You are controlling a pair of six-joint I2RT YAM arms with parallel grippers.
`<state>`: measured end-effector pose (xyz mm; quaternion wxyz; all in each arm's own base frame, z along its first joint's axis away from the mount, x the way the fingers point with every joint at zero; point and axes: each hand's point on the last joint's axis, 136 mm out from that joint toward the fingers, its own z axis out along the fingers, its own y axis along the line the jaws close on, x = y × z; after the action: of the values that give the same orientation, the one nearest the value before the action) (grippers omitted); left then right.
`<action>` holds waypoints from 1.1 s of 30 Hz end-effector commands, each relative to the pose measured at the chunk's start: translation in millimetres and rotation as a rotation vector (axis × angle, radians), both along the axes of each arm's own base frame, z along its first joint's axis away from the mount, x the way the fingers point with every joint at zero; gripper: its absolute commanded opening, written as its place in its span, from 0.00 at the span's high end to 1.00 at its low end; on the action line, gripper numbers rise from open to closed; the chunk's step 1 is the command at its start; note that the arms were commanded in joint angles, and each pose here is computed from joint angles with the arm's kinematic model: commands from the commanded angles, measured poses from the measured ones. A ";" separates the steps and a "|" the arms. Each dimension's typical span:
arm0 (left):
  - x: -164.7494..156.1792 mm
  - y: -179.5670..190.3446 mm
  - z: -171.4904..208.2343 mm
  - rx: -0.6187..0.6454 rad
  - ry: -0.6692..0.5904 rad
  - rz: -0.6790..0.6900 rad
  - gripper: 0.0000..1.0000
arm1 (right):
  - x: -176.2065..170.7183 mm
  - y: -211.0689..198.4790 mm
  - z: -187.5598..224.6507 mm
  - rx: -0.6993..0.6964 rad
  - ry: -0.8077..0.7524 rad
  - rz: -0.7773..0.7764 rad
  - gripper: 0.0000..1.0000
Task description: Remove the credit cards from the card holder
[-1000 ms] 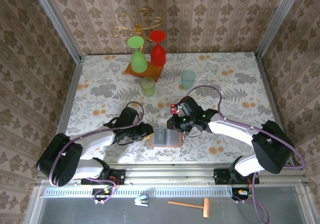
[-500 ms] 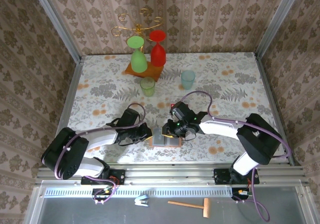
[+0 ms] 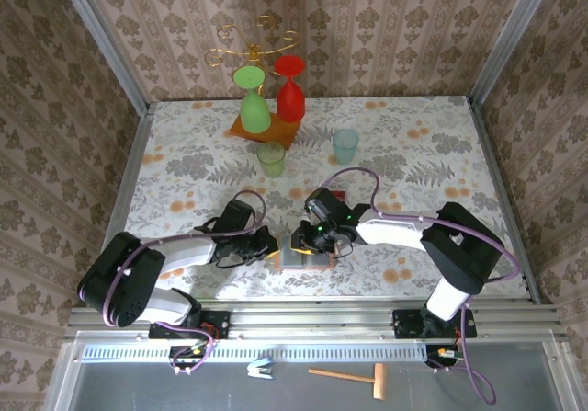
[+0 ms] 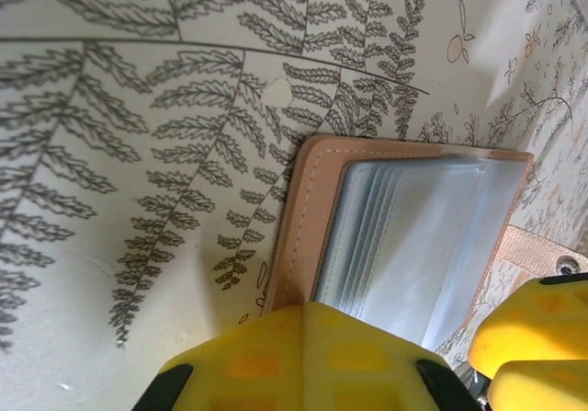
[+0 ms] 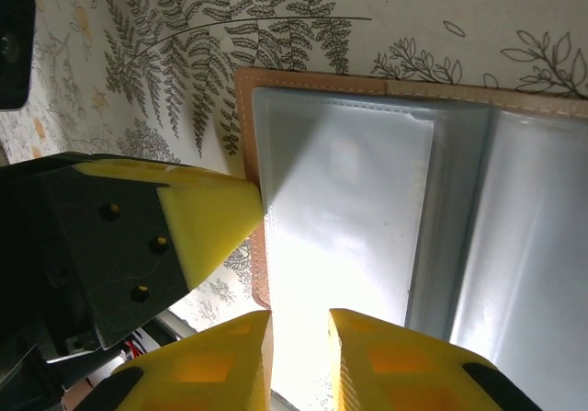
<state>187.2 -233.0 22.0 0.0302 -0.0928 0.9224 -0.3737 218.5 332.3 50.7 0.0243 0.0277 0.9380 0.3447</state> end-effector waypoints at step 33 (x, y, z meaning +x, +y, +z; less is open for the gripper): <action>-6.5 7.8 -9.3 0.017 0.028 -0.014 0.95 | -5.6 -4.7 -13.3 -0.127 0.035 0.035 0.73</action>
<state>188.3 -231.0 21.9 0.0296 -0.0926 0.9213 -0.3765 212.6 330.8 33.1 -0.0066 0.0255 0.9532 0.3011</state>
